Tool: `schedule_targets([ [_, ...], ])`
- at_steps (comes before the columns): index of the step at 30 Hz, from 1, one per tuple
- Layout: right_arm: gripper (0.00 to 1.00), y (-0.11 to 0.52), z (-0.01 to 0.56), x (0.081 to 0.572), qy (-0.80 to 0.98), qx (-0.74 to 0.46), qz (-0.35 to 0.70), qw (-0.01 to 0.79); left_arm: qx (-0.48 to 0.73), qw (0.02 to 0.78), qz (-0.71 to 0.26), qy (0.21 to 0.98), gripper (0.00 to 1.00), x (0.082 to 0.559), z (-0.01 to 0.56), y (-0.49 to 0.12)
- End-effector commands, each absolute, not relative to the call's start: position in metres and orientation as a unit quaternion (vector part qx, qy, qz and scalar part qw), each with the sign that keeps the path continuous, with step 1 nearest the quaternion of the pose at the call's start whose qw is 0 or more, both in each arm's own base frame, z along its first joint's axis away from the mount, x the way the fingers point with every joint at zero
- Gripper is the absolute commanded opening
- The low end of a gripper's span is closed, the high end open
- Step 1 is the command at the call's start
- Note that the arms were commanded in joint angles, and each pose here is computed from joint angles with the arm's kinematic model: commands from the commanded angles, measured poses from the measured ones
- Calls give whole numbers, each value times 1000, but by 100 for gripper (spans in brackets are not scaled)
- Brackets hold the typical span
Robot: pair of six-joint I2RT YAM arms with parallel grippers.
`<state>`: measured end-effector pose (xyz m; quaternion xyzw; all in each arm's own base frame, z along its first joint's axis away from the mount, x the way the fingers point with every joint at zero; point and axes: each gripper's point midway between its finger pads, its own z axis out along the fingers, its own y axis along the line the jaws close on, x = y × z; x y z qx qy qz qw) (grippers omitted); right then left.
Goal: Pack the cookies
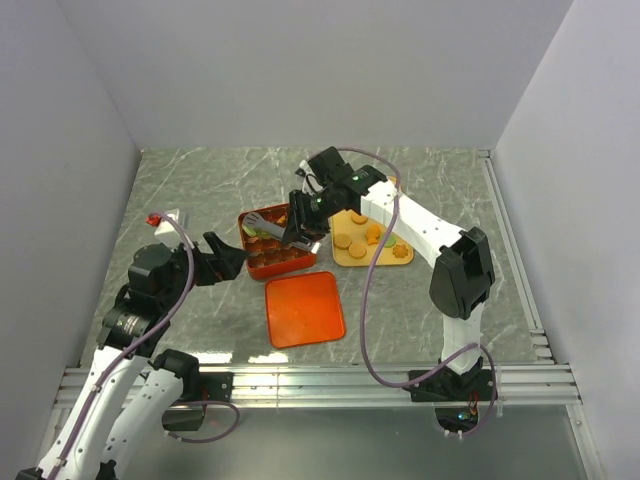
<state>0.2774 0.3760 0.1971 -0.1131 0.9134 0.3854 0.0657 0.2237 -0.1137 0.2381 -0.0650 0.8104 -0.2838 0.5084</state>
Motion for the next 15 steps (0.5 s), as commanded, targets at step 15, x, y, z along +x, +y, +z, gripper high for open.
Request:
schedule_targets([
  [15,39,392,186,292,911,-100,392,80,-106,544,-266,789,99,228,257,-98],
])
